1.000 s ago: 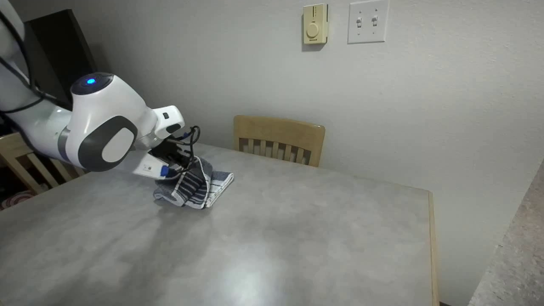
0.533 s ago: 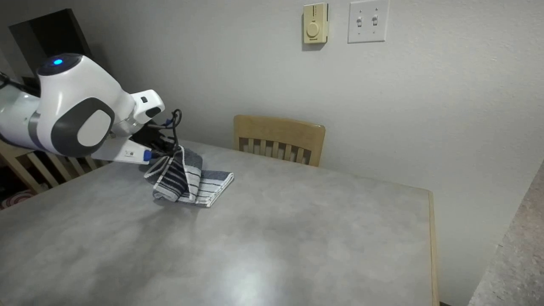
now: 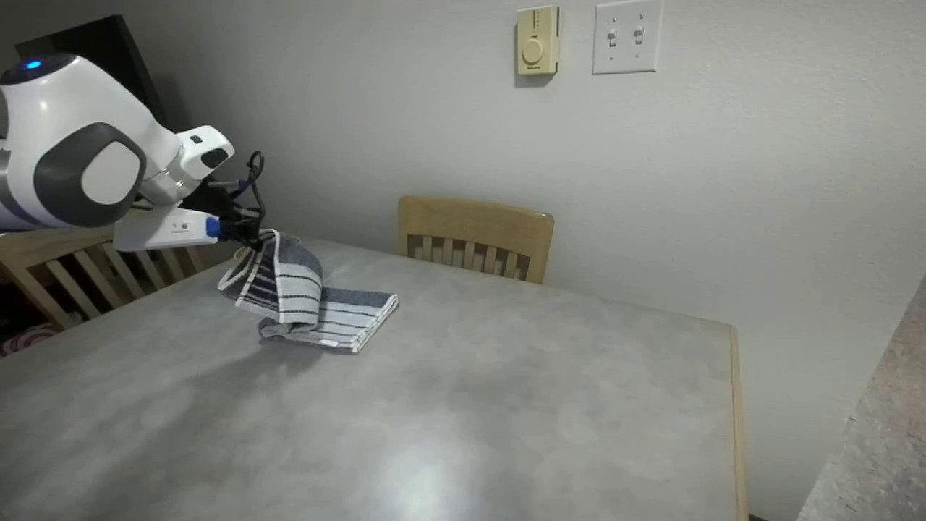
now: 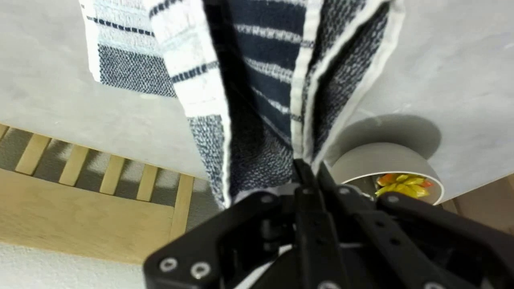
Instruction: Unfold the towel once
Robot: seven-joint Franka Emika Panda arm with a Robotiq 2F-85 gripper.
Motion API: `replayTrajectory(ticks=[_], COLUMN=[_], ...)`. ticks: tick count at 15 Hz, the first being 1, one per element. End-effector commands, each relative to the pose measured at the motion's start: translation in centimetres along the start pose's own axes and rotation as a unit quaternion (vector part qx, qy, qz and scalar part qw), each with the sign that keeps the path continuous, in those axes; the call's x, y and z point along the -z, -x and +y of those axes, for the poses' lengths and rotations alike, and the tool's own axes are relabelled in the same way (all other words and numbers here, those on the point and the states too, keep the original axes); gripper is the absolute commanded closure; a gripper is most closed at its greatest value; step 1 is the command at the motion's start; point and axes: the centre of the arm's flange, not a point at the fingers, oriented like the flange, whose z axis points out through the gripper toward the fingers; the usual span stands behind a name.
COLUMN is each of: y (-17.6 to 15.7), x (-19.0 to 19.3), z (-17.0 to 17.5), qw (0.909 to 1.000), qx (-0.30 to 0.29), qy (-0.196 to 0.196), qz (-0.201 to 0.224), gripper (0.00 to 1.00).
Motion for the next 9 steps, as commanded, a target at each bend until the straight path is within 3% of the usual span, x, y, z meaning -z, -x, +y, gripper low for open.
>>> replayTrajectory(ticks=[1, 9], y=[-0.7, -0.1], x=[-0.9, -5.4], z=[-3.2, -10.3], qw=[0.9988, 0.9859], qx=[0.031, 0.118], qy=[0.007, -0.034], qz=[-0.036, -0.114], gripper=[0.99, 0.99])
